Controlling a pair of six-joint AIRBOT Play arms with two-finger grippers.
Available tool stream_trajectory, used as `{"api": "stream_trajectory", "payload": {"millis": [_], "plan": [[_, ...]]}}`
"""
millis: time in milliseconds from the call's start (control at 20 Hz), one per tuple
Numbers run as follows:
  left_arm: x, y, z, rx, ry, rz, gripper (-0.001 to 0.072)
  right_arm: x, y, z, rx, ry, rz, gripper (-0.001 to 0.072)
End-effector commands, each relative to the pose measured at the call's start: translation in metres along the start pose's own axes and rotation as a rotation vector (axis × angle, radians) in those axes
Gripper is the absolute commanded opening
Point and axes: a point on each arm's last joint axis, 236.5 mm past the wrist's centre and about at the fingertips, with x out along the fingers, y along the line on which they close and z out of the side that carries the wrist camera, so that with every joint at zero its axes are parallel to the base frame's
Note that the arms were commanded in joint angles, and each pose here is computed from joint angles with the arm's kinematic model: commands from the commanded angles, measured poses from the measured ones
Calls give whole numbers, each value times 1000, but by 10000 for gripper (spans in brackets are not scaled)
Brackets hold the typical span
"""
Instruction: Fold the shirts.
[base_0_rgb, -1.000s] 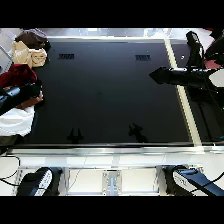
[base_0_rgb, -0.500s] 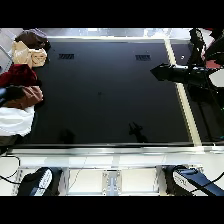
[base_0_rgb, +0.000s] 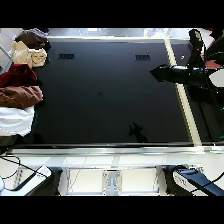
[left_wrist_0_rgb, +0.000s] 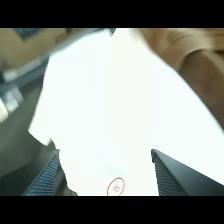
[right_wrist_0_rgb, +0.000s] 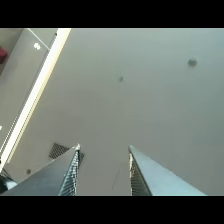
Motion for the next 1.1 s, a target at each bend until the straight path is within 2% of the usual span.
{"api": "stream_trajectory", "payload": {"millis": [0,200,300,400,600,700,800,850,950,1050], "plan": [[45,3,-25,-60,89,2,666,0,4,-7,4,28,15,350],[67,0,-25,-57,119,5,656,0,3,-4,5,18,12,350],[72,-3,-24,-61,124,-1,528,0,3,-4,6,17,13,349],[67,-4,-21,-77,128,-6,28,0,6,-3,13,13,24,348],[1,-9,42,-95,-28,-36,11,-1,12,0,32,1,49,348],[-68,-29,83,-197,-175,-164,11,-4,14,7,24,-15,50,348],[-152,-70,102,-343,-267,-414,11,-15,22,23,-1,-50,58,348],[-196,-99,100,-342,-284,-563,11,-22,29,33,-19,-68,64,348],[-282,-163,78,-226,-278,-872,10,-43,45,54,-70,-103,81,348],[-356,-223,27,-35,-190,-1167,11,-68,62,74,-134,-137,89,348]]}}
